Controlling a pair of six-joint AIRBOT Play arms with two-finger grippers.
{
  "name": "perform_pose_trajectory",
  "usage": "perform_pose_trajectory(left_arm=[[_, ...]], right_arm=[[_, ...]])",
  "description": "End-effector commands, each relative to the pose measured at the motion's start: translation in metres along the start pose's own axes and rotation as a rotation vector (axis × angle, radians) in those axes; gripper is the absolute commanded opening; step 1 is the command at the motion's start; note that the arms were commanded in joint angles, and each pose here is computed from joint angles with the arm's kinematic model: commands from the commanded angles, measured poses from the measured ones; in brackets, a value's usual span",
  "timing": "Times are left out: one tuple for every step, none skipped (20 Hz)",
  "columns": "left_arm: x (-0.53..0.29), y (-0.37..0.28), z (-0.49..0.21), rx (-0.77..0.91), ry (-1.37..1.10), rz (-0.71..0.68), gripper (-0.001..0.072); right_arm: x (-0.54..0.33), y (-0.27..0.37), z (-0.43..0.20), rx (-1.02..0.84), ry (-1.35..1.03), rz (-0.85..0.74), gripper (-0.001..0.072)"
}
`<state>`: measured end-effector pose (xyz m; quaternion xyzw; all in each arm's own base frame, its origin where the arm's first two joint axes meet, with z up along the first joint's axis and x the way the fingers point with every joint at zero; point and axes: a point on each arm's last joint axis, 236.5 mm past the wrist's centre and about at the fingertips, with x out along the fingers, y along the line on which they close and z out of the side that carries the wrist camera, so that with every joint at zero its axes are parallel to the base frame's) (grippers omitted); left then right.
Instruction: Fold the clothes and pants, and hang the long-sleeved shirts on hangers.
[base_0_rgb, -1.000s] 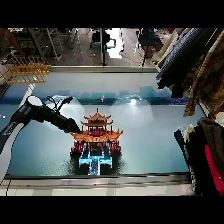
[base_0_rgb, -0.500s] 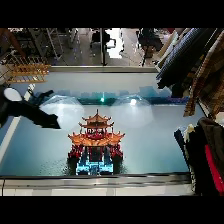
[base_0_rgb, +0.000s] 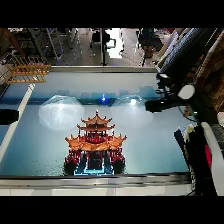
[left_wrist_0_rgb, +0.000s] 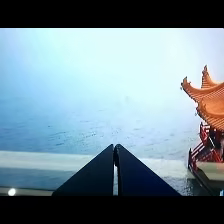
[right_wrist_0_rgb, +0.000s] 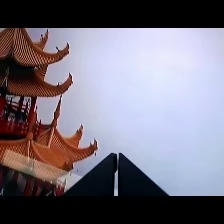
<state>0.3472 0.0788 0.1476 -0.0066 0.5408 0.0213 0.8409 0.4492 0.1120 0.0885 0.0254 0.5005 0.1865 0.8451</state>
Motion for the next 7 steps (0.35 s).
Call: perform_pose_trajectory(left_arm=[[-0.009, 0.011, 0.002, -0.014, -0.031, 0.041, 0.0007], [-0.009, 0.011, 0.002, -0.014, -0.031, 0.041, 0.0007], [-0.009, 0.011, 0.002, -0.014, -0.031, 0.041, 0.0007], [-0.009, 0.011, 0.002, -0.014, -0.031, 0.041, 0.0007], [-0.009, 0.011, 0.002, -0.014, -0.031, 0.041, 0.0007], [-0.009, 0.011, 0.002, -0.014, -0.031, 0.041, 0.0007], [-0.009, 0.011, 0.002, -0.014, -0.031, 0.041, 0.0007]], right_arm=[[0.024, 0.022, 0.053, -0.093, -0.212, -0.039, 0.0015], [0.018, 0.019, 0.073, -0.092, -0.299, -0.053, 0.0014], [0.011, 0.016, 0.088, -0.082, -0.365, -0.062, 0.0014], [0.007, 0.015, 0.099, -0.083, -0.415, -0.070, 0.0014], [0.002, 0.014, 0.108, -0.082, -0.461, -0.077, 0.0014], [-0.001, 0.013, 0.115, -0.082, -0.494, -0.082, 0.0014], [-0.004, 0.013, 0.121, -0.082, -0.520, -0.087, 0.0014]])
